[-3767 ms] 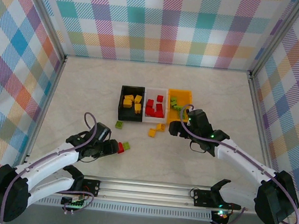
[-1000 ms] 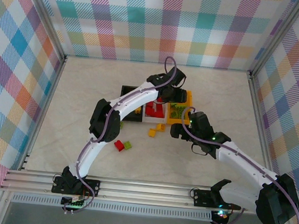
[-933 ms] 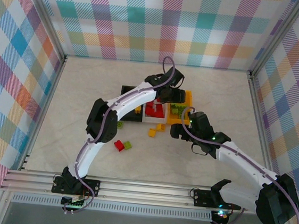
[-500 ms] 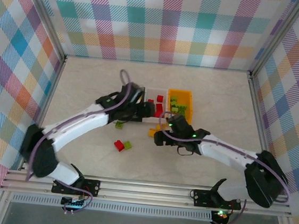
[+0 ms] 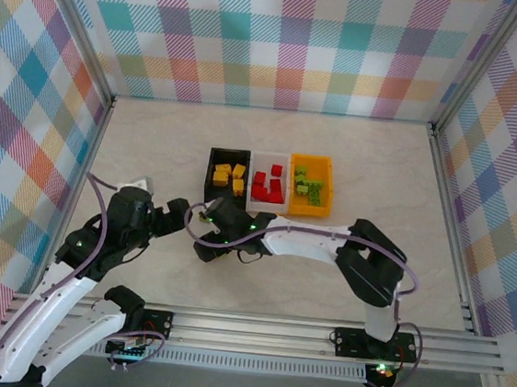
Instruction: Sort the legos into containers by color
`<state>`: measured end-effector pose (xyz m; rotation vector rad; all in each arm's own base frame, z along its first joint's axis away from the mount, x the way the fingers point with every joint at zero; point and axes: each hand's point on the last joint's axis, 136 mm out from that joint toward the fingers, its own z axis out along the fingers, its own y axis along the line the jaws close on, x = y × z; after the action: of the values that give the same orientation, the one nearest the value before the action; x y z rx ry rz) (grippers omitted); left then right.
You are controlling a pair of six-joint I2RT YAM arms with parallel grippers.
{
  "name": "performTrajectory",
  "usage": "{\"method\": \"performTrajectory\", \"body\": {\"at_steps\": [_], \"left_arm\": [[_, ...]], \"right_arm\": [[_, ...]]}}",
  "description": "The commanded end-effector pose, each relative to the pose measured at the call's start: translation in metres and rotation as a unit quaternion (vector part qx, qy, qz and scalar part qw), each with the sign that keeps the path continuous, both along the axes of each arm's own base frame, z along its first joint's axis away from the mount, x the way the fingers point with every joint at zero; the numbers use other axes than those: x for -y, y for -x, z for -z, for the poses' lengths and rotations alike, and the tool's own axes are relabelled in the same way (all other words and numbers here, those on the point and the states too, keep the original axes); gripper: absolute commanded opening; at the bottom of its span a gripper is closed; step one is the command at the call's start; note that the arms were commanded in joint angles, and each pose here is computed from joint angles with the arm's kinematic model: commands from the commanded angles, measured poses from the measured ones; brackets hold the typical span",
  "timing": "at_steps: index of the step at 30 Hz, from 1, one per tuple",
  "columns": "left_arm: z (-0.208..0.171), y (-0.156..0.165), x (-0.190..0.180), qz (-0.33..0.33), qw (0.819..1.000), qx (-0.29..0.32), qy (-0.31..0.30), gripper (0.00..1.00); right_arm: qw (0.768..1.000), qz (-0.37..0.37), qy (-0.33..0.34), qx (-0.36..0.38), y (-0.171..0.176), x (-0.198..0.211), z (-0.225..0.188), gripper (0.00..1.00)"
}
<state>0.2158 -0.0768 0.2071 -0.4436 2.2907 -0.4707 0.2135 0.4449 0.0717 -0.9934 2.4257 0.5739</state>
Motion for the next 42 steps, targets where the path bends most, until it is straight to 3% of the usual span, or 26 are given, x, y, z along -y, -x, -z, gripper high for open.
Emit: {"method": "performTrajectory", "body": {"at_steps": [1,8,16,19,22,25,32,42], "left_arm": [[0.021,0.01,-0.009,-0.004,0.999,-0.042,-0.013,0.96],[0.024,0.006,-0.008,-0.006,0.999,-0.049,-0.003,0.96],[0.023,0.0,-0.007,-0.009,0.999,-0.051,0.007,0.96],[0.024,-0.002,-0.006,-0.007,0.999,-0.053,0.01,0.97],[0.026,-0.002,-0.006,-0.008,0.998,-0.055,0.011,0.97],[0.027,-0.003,-0.005,-0.007,0.998,-0.055,0.014,0.97],[0.029,-0.004,-0.003,-0.003,0.998,-0.058,0.02,0.98],[0.033,-0.011,0.01,0.013,0.997,-0.062,0.043,1.0]], "right_arm": [[0.999,-0.033,0.028,0.004,0.002,-0.01,0.008,0.79],[0.996,-0.058,0.06,0.017,0.004,-0.018,0.025,0.65],[0.992,-0.086,0.09,0.015,0.019,-0.027,0.044,0.58],[0.991,-0.084,0.1,0.012,0.02,-0.023,0.051,0.57],[0.992,-0.093,0.089,0.007,0.028,-0.025,0.051,0.63],[0.991,-0.101,0.083,0.006,0.033,-0.027,0.051,0.61],[0.993,-0.084,0.084,0.009,0.034,-0.015,0.053,0.46],[0.998,-0.011,0.051,0.032,0.013,0.026,0.031,0.35]]}}
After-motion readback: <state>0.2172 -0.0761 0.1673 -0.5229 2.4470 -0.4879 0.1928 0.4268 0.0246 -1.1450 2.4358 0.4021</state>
